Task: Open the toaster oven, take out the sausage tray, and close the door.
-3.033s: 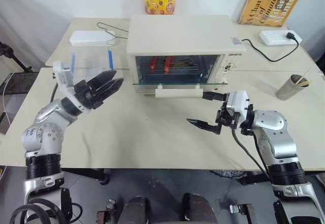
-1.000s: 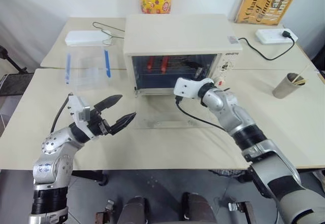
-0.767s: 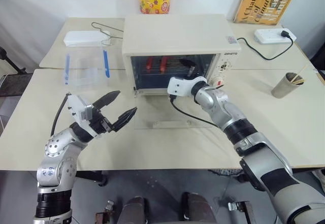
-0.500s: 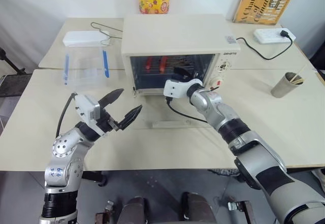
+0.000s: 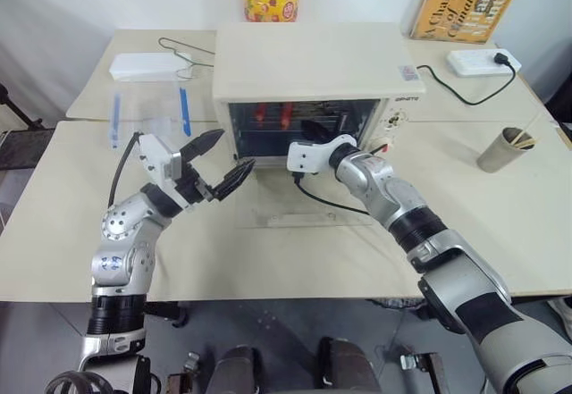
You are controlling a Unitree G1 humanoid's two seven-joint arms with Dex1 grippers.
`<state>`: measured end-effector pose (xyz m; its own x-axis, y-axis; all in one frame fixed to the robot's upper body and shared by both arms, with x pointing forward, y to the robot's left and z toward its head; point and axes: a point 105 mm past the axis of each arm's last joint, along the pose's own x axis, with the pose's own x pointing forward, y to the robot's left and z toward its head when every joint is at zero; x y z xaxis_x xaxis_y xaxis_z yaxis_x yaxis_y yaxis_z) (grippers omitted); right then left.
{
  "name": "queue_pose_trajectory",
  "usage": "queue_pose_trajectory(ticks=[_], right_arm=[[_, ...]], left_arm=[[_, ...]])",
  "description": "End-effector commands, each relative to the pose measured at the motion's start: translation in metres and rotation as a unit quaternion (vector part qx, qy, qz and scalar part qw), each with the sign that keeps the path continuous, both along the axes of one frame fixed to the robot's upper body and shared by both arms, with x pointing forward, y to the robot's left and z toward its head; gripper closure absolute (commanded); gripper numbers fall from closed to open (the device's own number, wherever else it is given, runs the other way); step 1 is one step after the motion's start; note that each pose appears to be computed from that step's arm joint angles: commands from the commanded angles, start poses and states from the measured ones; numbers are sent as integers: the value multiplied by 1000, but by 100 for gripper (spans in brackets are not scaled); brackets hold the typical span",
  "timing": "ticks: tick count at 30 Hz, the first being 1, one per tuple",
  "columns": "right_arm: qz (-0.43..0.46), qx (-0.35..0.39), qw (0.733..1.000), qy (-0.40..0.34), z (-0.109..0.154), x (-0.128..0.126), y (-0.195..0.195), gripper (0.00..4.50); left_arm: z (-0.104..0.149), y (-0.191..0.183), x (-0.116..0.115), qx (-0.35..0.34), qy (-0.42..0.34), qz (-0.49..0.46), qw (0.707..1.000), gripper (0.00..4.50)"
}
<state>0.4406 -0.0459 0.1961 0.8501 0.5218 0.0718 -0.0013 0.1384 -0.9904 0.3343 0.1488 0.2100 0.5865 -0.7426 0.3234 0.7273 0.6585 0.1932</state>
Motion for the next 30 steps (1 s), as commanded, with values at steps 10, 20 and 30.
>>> queue_pose_trajectory(ticks=[10, 20, 30], right_arm=[[72, 25, 997, -34, 39, -26, 21, 450], [93, -12, 996, -11, 5, -70, 5, 450], [79, -6, 996, 33, -17, -115, -17, 450]], left_arm=[[26, -1, 25, -18, -35, -12, 999, 0], [20, 6, 26, -8, -16, -32, 999, 0], [8, 2, 17, 38, 13, -105, 994, 0]])
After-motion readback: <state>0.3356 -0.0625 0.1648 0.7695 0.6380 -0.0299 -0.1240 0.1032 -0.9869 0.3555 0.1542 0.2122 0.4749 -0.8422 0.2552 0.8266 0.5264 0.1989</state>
